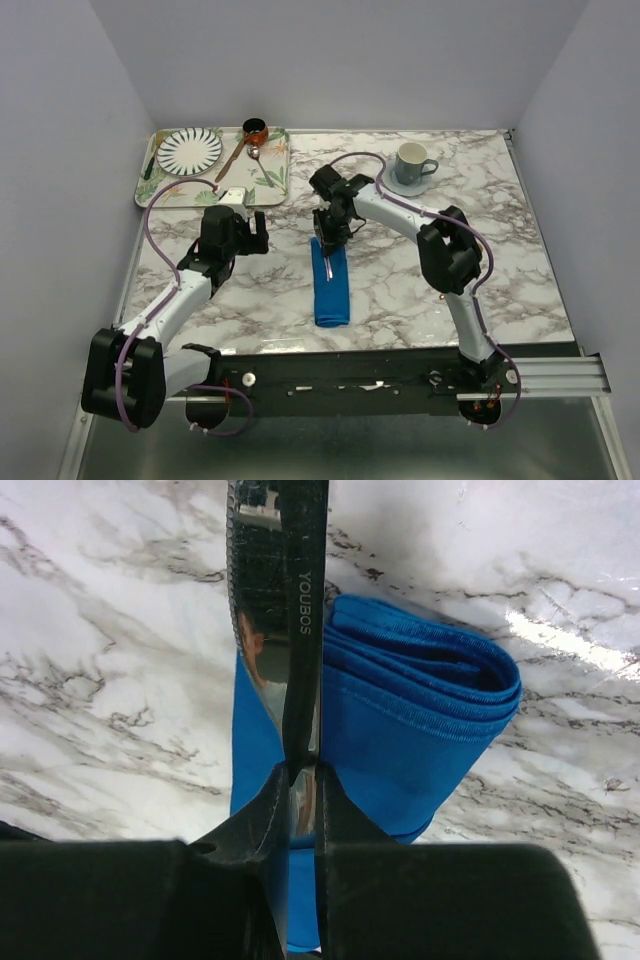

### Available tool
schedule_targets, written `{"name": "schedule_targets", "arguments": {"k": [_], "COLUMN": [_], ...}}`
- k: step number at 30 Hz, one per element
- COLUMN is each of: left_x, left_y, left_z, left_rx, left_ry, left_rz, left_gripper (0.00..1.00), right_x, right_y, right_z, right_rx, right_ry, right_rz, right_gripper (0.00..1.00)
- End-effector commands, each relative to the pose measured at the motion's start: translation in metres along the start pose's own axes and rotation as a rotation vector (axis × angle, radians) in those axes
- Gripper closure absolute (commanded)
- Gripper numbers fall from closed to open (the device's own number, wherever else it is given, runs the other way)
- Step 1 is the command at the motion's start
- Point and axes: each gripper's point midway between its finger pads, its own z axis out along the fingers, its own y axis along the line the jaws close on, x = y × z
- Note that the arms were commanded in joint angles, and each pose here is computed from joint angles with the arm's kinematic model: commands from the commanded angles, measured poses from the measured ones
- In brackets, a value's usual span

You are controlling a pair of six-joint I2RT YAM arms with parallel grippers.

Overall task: Fold the napkin into a case and place the utensils inside
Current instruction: Insert the knife into the folded napkin.

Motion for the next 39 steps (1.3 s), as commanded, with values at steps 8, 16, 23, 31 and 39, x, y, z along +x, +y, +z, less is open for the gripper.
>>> {"name": "schedule_targets", "arguments": {"k": [8,16,23,31,39], "left_x": [-0.005,-0.001,0.004,0.009,0.009], "left_y": [0.002,-0.001,-0.002,-0.006,-0.008], "left_z": [0.0,0.004,0.006,0.006,0.008], "left_rx": [-0.008,0.006,0.011,0.035,0.048], "left_ry": [-0.039,-0.027,-0.021,-0.014,-0.014], "left_rz": [-0.025,-0.037,-0.05,-0.067,-0.079], "left_gripper": [0.07,0.07,0.07,0.07,0.07], "right_x": [0.022,0.037,0.043,0.058,0.07], "right_y": [0.001,0.0,0.007,0.004,-0.007], "right_z": [-0.024,-0.019,-0.026,-0.024,-0.02], "right_rx": [0.004,-0.005,-0.017,-0.005,0.034], "right_ry": [0.008,0.054,0.058,0.092,0.113], "right_rz": [0.029,0.045,0.046,0.07,0.089], "right_gripper": [0.99,0.99,0.99,0.99,0.79]}}
